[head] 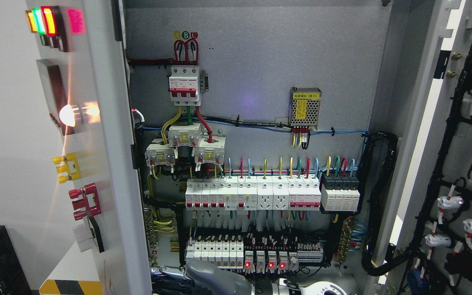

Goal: Open door with both hands
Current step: 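Push the lit panel door outward with the right hand, swinging it wide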

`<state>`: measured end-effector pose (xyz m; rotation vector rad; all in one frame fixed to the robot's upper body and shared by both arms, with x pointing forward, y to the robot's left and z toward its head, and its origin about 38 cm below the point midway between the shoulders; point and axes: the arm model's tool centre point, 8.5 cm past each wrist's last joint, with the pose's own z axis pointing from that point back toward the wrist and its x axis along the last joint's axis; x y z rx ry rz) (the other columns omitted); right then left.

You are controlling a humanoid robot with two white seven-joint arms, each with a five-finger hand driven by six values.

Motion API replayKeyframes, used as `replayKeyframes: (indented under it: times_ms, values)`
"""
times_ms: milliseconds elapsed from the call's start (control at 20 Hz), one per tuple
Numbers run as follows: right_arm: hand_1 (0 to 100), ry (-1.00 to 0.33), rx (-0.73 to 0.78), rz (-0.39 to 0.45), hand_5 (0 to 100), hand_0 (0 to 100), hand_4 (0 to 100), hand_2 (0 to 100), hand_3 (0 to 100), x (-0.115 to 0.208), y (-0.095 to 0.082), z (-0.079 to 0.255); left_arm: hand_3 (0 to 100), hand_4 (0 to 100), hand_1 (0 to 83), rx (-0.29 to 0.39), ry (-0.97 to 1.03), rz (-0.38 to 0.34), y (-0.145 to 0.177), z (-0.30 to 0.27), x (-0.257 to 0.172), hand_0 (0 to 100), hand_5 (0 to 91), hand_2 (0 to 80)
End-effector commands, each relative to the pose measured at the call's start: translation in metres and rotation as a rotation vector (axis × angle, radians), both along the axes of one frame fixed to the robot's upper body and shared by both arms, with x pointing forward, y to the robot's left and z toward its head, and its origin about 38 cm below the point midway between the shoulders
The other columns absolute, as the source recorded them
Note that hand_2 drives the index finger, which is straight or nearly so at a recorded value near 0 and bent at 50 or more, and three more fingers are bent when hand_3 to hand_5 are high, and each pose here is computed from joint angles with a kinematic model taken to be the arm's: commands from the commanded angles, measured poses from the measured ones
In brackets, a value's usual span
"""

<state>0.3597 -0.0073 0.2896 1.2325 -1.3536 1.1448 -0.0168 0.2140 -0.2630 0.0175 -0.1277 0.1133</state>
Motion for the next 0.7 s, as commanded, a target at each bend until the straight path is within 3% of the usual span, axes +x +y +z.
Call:
replayKeyframes:
  times_ms: [0, 300, 651]
  values:
    - [0, -0.012, 0.012, 0.063, 0, 0, 0, 0, 0, -0.02, 0.035, 0.003, 0, 0, 0.0, 0.001, 0.023, 0.023, 0.0, 0.001, -0.008, 0, 0.0, 0.0]
    - [0, -0.046, 0.004, 0.105, 0, 0, 0, 0, 0, -0.036, 0.061, 0.006, 0, 0, 0.0, 0.001, 0.023, 0.024, 0.0, 0.001, -0.008, 0, 0.0, 0.0]
    - [0, -0.077, -0.009, 0.122, 0, 0, 0, 0, 0, -0.041, 0.073, 0.011, 0, 0, 0.0, 0.001, 0.023, 0.022, 0.0, 0.001, -0.008, 0, 0.0, 0.0]
